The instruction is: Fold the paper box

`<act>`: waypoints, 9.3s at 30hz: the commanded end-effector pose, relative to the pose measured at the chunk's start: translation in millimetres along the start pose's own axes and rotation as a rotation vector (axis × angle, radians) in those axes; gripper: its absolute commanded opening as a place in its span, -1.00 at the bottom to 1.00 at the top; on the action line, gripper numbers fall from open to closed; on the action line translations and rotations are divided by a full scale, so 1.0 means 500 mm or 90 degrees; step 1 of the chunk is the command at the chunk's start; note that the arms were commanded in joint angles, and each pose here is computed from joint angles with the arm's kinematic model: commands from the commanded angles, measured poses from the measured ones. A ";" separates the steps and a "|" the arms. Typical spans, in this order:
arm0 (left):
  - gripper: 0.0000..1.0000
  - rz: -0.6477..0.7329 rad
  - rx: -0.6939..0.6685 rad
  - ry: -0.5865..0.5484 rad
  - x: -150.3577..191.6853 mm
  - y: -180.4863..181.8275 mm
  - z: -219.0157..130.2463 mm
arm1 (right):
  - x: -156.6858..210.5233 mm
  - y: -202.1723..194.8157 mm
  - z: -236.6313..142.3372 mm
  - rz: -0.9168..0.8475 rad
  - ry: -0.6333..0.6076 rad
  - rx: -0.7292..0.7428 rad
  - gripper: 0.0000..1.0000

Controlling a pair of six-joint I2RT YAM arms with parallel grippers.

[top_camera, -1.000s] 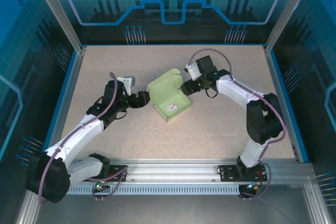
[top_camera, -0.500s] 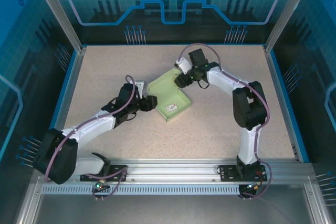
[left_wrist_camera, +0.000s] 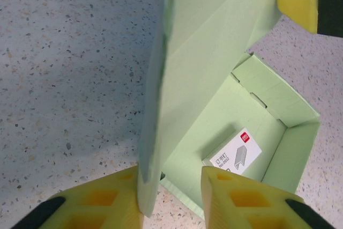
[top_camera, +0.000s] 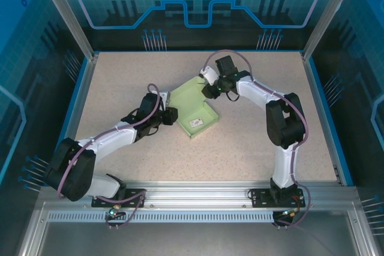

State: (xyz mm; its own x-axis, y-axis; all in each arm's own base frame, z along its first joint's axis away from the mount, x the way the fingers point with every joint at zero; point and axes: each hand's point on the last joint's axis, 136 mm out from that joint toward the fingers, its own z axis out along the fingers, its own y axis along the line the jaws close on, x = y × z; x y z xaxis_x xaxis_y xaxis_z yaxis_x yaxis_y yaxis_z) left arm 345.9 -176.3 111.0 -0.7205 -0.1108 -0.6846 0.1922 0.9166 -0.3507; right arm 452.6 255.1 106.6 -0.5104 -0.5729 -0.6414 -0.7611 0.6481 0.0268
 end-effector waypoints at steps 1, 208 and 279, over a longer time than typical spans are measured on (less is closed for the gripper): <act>-0.48 0.019 -0.006 -0.023 -0.035 -0.010 0.003 | -0.024 0.019 -0.026 -0.016 -0.017 -0.005 -0.55; 0.01 0.150 0.137 0.205 0.059 -0.199 0.095 | 0.159 0.129 -0.245 0.234 -0.134 0.218 -0.05; 0.44 -0.086 -0.009 0.005 -0.071 0.057 -0.028 | 0.272 0.256 -0.092 0.386 0.039 -0.063 0.46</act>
State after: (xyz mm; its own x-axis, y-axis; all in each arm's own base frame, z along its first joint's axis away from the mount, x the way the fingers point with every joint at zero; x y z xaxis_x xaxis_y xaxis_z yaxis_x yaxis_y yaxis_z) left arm 359.7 -127.5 138.2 -0.7035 -0.2298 -0.6725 0.0646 0.9217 -0.3825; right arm 276.5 222.5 67.0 -0.8587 -0.1790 -0.4803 -0.3771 0.8552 0.3555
